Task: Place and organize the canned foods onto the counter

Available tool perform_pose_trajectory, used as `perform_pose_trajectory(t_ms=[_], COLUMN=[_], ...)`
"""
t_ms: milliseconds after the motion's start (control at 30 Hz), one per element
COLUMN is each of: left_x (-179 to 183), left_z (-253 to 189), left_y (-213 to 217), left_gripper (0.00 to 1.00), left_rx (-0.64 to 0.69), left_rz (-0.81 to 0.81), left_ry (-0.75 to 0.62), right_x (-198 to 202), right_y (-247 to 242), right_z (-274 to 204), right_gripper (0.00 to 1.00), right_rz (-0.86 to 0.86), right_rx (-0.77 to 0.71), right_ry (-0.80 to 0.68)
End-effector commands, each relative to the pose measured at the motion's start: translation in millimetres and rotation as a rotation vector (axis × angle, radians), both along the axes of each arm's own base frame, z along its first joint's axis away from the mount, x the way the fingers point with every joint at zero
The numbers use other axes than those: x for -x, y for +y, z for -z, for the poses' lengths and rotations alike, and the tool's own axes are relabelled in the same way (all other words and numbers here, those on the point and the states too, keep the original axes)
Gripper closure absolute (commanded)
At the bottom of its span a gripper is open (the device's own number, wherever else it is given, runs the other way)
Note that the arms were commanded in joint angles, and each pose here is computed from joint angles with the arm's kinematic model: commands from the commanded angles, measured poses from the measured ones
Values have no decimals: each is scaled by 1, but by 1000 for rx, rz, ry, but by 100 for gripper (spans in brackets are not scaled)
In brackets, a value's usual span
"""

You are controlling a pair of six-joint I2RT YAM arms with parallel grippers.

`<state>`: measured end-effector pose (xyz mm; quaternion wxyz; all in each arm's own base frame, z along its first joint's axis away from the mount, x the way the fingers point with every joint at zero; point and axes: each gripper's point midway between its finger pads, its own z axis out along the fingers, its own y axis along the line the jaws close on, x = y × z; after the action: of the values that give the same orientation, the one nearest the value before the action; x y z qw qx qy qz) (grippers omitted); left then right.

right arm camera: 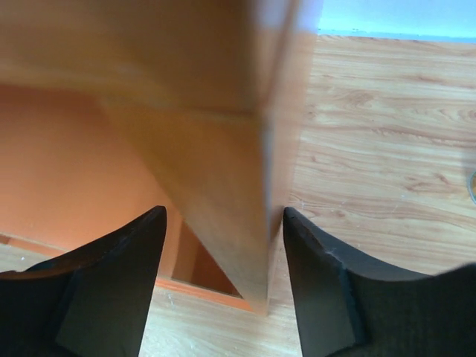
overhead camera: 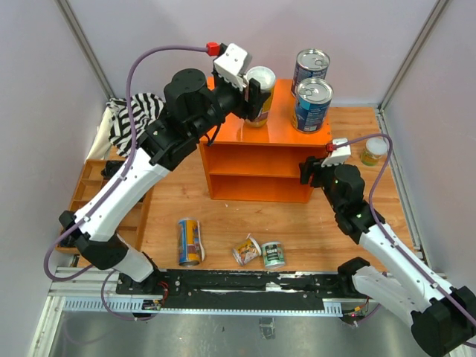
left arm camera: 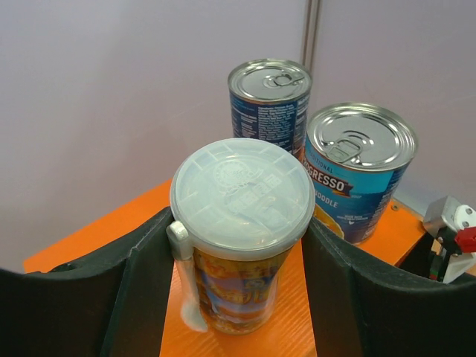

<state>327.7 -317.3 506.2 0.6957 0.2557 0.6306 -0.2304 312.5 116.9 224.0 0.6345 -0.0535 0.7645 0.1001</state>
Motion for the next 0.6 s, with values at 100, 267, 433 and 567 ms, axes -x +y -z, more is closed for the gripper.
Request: perform_pose_trajectory(t_ms=[100,267,433,567], left_x=[4,-10,-22,-30], left_z=[-83,-80,-78,-81], left_y=[7,3,1,-2], left_gripper=[100,100,100,100], left_rx=[232,248,261,268], left_rz=[98,115,116,112], left_ry=[-179,-166,-162,-177], right_x=[4,9,18,25], right_y=[19,15,13,9], right_z=[-22,-22,-18,-19], right_gripper=[24,20,19,18], right_rz=[-69,-57,-58,-58], right_rx=[-69,-77,-100,-107], right_ry=[-21,-21,-10,-15])
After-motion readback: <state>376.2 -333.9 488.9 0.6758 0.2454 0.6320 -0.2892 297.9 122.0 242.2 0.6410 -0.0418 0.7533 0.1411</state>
